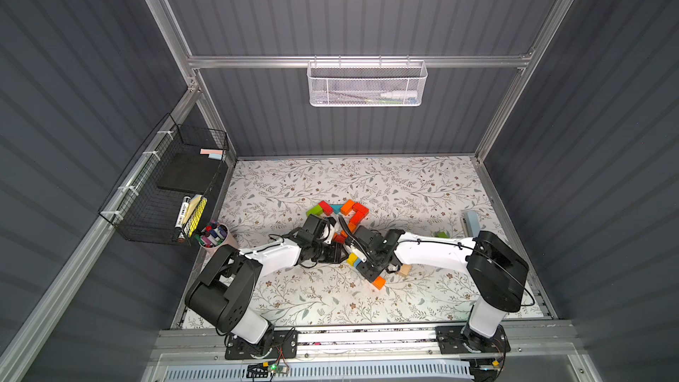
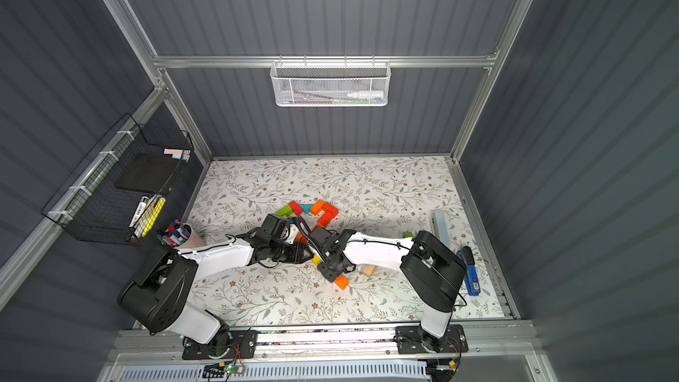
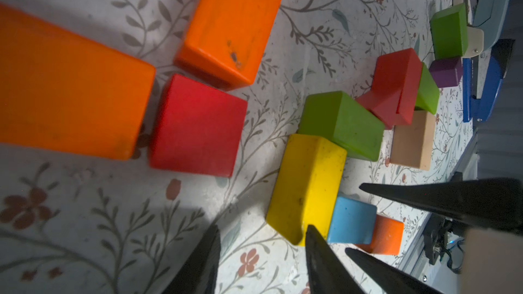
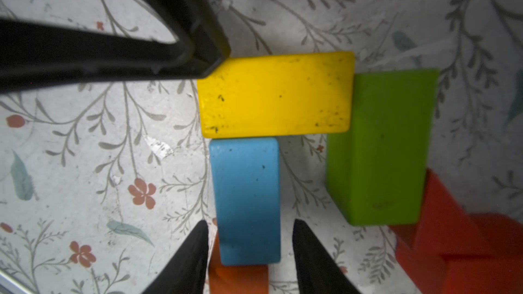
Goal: Assemble a heart with building blocks
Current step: Adjust the building block at the center of the board.
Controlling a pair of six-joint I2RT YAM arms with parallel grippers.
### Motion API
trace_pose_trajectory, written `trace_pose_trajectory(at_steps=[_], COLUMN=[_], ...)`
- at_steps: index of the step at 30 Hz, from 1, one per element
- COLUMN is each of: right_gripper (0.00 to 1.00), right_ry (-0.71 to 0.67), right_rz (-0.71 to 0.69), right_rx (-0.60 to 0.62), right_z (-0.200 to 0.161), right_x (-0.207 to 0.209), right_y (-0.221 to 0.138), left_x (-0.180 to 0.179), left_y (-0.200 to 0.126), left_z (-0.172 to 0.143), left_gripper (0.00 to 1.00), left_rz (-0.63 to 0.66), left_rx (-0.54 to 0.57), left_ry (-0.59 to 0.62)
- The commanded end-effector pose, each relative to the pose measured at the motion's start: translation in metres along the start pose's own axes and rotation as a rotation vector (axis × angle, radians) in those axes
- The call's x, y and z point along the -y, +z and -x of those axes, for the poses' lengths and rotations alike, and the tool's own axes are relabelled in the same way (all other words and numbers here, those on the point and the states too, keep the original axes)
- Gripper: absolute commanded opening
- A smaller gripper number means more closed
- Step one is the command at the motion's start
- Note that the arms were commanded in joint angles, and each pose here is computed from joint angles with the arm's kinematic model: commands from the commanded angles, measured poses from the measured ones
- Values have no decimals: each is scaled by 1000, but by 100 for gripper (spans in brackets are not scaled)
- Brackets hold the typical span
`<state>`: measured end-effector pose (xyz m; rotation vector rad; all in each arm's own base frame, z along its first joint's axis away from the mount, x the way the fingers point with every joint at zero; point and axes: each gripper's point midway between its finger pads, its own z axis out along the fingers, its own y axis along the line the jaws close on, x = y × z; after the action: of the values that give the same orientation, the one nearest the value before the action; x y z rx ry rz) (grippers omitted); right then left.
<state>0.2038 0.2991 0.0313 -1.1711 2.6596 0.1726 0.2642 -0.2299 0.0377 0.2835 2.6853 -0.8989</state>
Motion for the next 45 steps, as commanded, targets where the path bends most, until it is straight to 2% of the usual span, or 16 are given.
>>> trace_pose_trajectory(at_steps=[1, 12, 23, 29, 35, 39, 45], right_gripper=[49, 42, 40, 41, 50, 52, 55], right_ry=[23, 47, 65, 86, 130, 186, 425], right_rz=[18, 22, 45, 11, -18, -20, -36], right_rx=[-12, -22, -18, -6, 49, 87, 164], right_z=[-3, -10, -9, -7, 1, -2, -20], right_x=[-4, -8, -14, -8, 1, 14, 68], right_y=[2, 2, 0, -2, -17, -34, -70], left_x=[-4, -4, -3, -3, -1, 7, 26], left_y=[4, 4, 5, 5, 2, -10, -42], left_z=[-8, -8, -8, -9, -7, -1, 31], left_gripper=[50, 50, 50, 50, 50, 51, 61], left_rz=[8, 5, 1, 1, 3, -2, 21], left_rx=[-20, -16, -15, -15, -13, 1, 119], left_ry=[-13, -16, -16, -19, -12, 19, 111])
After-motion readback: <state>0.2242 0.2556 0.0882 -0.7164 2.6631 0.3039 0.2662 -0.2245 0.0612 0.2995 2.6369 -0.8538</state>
